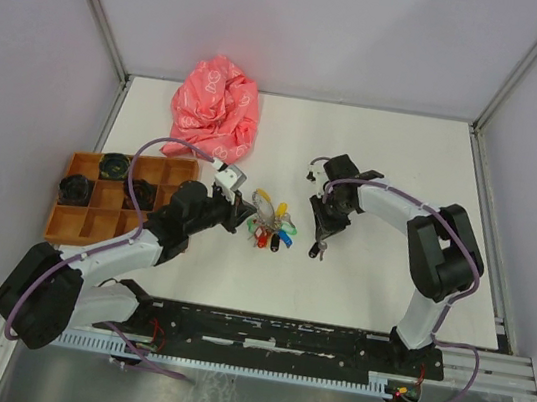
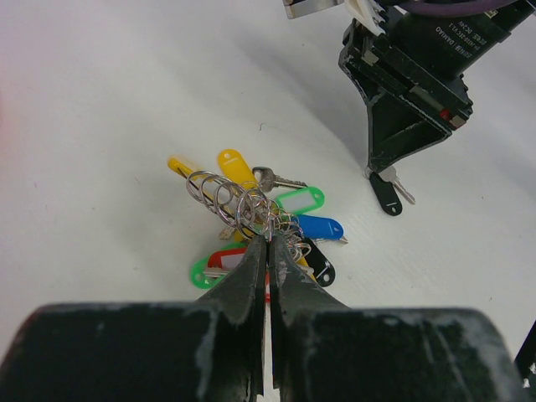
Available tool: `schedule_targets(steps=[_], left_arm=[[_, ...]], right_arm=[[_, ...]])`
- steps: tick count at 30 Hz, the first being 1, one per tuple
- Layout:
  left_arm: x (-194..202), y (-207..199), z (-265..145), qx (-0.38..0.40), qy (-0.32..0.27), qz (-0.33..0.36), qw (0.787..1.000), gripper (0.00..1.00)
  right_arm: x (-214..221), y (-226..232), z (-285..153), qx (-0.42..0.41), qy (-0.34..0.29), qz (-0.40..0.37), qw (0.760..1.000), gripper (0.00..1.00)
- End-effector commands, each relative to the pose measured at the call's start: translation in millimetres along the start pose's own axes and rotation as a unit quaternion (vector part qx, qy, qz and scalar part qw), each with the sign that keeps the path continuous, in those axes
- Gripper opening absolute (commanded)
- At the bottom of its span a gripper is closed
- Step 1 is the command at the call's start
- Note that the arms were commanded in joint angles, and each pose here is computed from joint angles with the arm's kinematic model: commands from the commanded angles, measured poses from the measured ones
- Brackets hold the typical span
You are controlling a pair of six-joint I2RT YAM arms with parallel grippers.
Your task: Put the keys on the keyring
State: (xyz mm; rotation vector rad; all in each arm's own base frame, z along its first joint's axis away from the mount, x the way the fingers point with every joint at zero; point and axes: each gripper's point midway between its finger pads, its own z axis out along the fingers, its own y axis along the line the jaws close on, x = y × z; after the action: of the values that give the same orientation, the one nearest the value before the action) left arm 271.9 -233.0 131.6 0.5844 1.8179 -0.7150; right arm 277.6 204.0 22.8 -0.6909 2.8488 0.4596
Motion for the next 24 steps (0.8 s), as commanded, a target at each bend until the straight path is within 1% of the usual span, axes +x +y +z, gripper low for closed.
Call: schedule_targets(steps=[1, 3, 4, 6, 8, 11, 13, 16, 21, 24], left_arm=[[-30, -6, 4, 0.018, -0.036, 0.033, 0.999, 0.03], [-30, -6, 4, 0.018, -0.037, 0.033, 0.999, 0.03], [-30, -6, 4, 0.018, -0.036, 0.033, 0.999, 0.03], [-29, -7, 4, 0.019, -0.035, 0.033, 0.999, 0.03], [-30, -6, 4, 0.018, -0.036, 0.033, 0.999, 0.03], [-30, -7, 4, 0.019, -0.036, 0.033, 0.999, 0.03], [-30, -7, 4, 0.019, -0.036, 0.033, 0.999, 0.03], [-29, -7, 4, 0.02, -0.034, 0.033, 0.999, 0.03], [-30, -7, 4, 0.02, -0.035, 0.032, 0.999, 0.03], [-29, -7, 4, 0.02, -0.035, 0.033, 0.999, 0.03]], right_arm=[[-13, 3, 0, -0.01, -0.017, -0.012, 1.0, 0.2], [-12, 4, 0, -0.011, -0.016, -0.012, 1.0, 0.18], [-12, 3, 0, -0.011, -0.017, -0.012, 1.0, 0.19], [-11, 1, 1, -0.006, -0.015, -0.013, 1.0, 0.27], [-10, 1, 3, -0.008, -0.014, -0.014, 1.0, 0.32], [-10, 3, 6, -0.015, -0.011, -0.017, 1.0, 0.33], [-10, 4, 7, -0.02, -0.011, -0.017, 1.0, 0.32], [-8, 7, 7, -0.028, -0.008, -0.02, 0.999, 0.29], [-8, 7, -1, -0.026, -0.008, -0.026, 0.999, 0.14], [-11, 2, -15, -0.002, -0.017, -0.032, 0.999, 0.06]])
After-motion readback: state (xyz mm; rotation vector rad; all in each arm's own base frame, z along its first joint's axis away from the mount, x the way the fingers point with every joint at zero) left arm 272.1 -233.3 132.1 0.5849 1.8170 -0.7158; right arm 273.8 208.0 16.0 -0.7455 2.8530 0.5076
